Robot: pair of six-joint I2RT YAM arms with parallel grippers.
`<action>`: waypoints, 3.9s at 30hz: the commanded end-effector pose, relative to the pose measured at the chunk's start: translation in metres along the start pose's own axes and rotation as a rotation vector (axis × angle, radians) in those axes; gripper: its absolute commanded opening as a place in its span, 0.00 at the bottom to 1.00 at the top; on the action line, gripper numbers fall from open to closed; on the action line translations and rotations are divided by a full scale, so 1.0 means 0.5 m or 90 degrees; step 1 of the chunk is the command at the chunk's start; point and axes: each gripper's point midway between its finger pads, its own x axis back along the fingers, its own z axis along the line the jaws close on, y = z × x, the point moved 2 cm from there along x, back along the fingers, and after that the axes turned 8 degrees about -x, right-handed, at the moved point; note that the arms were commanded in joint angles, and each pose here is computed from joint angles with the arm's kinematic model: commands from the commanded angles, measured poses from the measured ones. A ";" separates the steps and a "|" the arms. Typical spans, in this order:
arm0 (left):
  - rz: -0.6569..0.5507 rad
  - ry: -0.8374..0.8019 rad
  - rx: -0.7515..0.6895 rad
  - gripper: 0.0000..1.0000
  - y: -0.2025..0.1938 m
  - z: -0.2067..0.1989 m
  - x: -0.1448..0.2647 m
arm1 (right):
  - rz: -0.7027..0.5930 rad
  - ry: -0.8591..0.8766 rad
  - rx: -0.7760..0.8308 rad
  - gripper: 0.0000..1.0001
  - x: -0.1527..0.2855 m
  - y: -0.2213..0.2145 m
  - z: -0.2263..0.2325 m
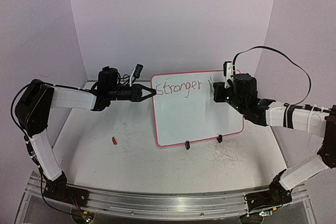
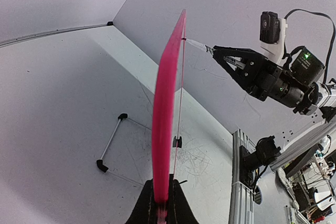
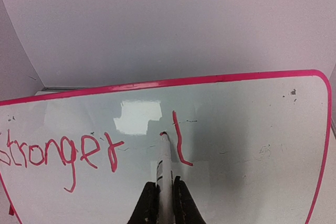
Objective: Write a sentence on the whiteboard
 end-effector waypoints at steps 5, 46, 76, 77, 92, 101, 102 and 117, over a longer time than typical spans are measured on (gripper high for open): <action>0.008 -0.016 -0.017 0.00 -0.002 -0.022 -0.010 | -0.025 -0.065 -0.016 0.00 -0.007 0.018 -0.028; 0.009 -0.021 -0.019 0.00 -0.002 -0.024 -0.011 | -0.069 -0.018 -0.007 0.00 -0.011 0.083 -0.036; 0.008 -0.024 -0.021 0.00 0.000 -0.032 -0.012 | -0.001 -0.013 -0.047 0.00 0.041 -0.008 -0.068; 0.008 -0.025 -0.021 0.00 0.001 -0.032 -0.012 | -0.002 -0.012 -0.045 0.00 0.040 -0.007 -0.066; 0.011 -0.024 -0.020 0.00 -0.004 -0.028 -0.014 | -0.042 -0.018 -0.037 0.00 0.007 0.046 -0.047; 0.011 -0.024 -0.021 0.00 -0.005 -0.028 -0.014 | -0.055 -0.065 -0.048 0.00 0.003 0.046 -0.071; 0.011 -0.024 -0.021 0.00 -0.004 -0.028 -0.014 | -0.055 -0.068 -0.049 0.00 0.003 0.045 -0.073; 0.010 -0.026 -0.021 0.00 -0.002 -0.031 -0.013 | 0.006 -0.052 -0.054 0.00 0.028 -0.020 -0.085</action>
